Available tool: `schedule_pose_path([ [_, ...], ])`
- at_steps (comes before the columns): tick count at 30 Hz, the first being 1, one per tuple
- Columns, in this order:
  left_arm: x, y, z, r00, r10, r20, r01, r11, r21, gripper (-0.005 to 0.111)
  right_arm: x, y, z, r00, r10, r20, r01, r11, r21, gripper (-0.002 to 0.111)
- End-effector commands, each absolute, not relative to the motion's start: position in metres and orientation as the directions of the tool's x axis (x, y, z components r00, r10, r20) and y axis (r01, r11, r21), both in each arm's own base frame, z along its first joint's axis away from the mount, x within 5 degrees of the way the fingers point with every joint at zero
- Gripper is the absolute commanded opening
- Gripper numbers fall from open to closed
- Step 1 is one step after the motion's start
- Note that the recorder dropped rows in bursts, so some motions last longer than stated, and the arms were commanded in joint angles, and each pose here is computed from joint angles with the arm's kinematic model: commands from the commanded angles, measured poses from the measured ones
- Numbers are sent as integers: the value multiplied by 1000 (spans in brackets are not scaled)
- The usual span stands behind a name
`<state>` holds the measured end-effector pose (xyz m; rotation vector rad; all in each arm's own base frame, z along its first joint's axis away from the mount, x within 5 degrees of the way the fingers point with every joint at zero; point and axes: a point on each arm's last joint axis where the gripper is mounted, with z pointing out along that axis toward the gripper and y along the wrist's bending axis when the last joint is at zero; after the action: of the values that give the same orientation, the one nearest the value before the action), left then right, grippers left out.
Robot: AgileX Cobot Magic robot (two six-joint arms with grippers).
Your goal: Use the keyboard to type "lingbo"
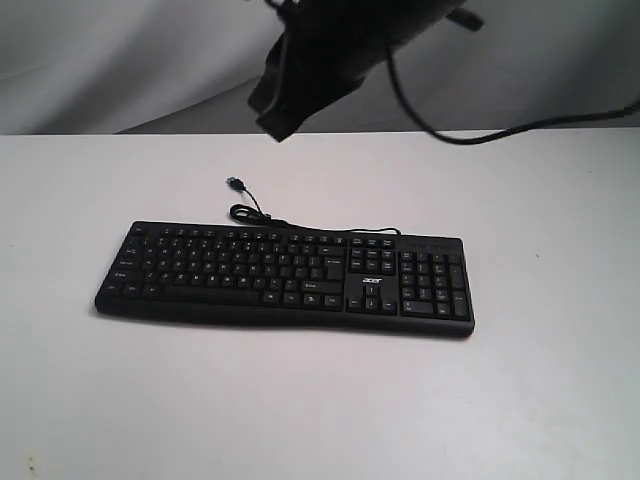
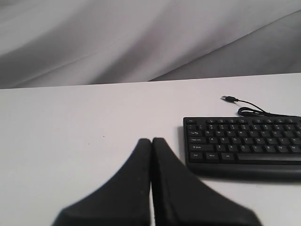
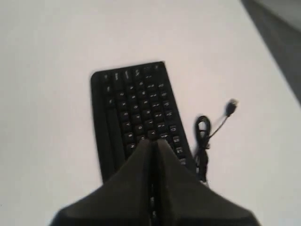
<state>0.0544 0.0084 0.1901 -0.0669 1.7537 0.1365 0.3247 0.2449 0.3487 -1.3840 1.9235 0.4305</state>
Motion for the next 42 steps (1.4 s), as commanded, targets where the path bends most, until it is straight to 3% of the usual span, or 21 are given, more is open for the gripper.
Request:
schedule_pose_path([
  [1,54,8,189,-181,26,-983,-122,991,49,1,277,205,394,-98,-576,-811,-825,503,-258,0],
  [8,54,8,189,-181,26,-983,-122,991,49,1,195,135,415,82,-320,-944,-619,726,-300,0],
  [14,54,8,189,-181,26,-983,-122,991,49,1,139,101,408,100,-218,-971,-620,749,-232,0],
  [23,54,8,189,-181,26,-983,-122,991,49,1,72,55,443,330,-38,-943,-547,807,-224,0],
  [29,54,8,189,-181,26,-983,-122,991,49,1,28,26,447,459,-67,-886,-485,817,-313,0],
  [33,54,8,189,-181,26,-983,-122,991,49,1,20,17,427,411,-66,-909,-439,860,-261,0],
  [38,54,8,189,-181,26,-983,-122,991,49,1,33,13,375,291,-158,-944,-244,942,-232,0],
  [42,54,8,189,-181,26,-983,-122,991,49,1,41,7,327,169,-120,-978,-95,986,-137,0],
])
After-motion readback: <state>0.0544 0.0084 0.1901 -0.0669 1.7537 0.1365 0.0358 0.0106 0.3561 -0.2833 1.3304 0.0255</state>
